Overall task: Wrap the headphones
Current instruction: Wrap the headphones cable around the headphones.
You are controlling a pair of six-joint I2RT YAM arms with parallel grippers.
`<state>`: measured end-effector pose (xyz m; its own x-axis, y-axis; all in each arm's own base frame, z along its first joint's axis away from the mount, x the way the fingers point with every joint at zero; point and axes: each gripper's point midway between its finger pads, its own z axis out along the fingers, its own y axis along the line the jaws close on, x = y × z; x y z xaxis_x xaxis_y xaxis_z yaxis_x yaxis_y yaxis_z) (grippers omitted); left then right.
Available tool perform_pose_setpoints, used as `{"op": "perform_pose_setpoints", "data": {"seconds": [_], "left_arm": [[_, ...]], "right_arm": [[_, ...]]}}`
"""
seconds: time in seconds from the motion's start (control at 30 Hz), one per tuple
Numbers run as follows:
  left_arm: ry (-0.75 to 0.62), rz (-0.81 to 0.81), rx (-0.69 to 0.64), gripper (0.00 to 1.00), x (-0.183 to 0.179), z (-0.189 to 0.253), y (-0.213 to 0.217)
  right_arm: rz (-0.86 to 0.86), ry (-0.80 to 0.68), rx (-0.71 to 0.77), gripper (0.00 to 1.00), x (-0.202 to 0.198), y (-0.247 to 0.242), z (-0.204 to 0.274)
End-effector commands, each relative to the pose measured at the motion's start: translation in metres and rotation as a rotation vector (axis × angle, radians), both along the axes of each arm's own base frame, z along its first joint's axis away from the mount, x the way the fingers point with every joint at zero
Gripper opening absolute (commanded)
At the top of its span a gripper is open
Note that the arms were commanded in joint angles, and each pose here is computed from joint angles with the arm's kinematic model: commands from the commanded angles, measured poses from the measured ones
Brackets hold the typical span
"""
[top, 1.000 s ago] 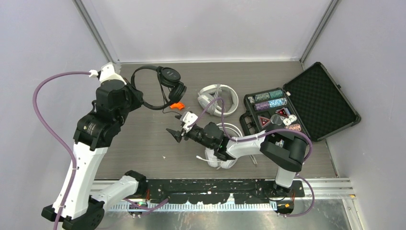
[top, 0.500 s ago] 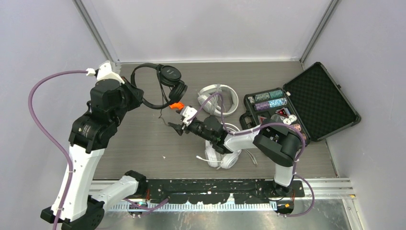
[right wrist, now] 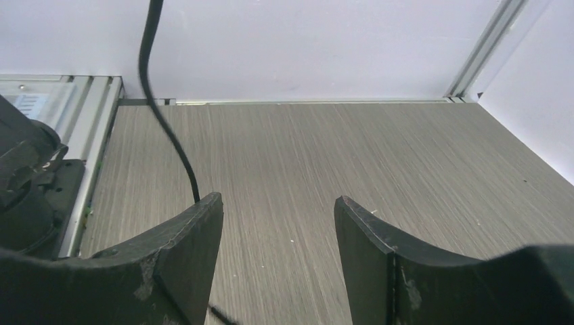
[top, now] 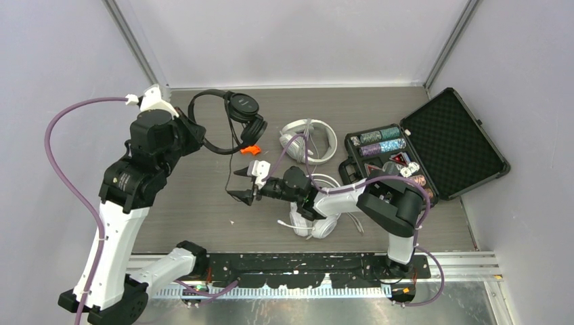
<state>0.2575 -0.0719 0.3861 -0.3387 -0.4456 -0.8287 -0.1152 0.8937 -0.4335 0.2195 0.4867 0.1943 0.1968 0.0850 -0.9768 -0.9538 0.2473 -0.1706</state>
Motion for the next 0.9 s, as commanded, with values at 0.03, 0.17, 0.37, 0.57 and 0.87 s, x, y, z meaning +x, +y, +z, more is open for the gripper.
{"op": "perform_pose_setpoints", "data": {"seconds": [0.03, 0.17, 0.37, 0.57, 0.87], "left_arm": [[-0.105, -0.021, -0.044, 0.0, 0.004, 0.032, -0.004], [-0.107, -0.035, -0.023, 0.0, 0.007, 0.03, -0.006], [-0.114, -0.072, -0.016, 0.0, 0.005, 0.032, -0.011], [-0.12, -0.054, 0.02, 0.0, 0.005, 0.031, -0.004], [-0.127, -0.044, 0.027, 0.0, 0.006, 0.032, -0.002]], "right_arm": [[0.018, -0.04, 0.069, 0.66, -0.006, -0.001, 0.031], [-0.003, -0.047, 0.051, 0.66, -0.004, -0.007, 0.032], [-0.037, -0.022, 0.029, 0.66, 0.003, -0.024, 0.027], [-0.046, -0.021, 0.025, 0.66, 0.001, -0.04, 0.034], [0.085, -0.002, 0.028, 0.69, -0.029, -0.038, 0.056]]}}
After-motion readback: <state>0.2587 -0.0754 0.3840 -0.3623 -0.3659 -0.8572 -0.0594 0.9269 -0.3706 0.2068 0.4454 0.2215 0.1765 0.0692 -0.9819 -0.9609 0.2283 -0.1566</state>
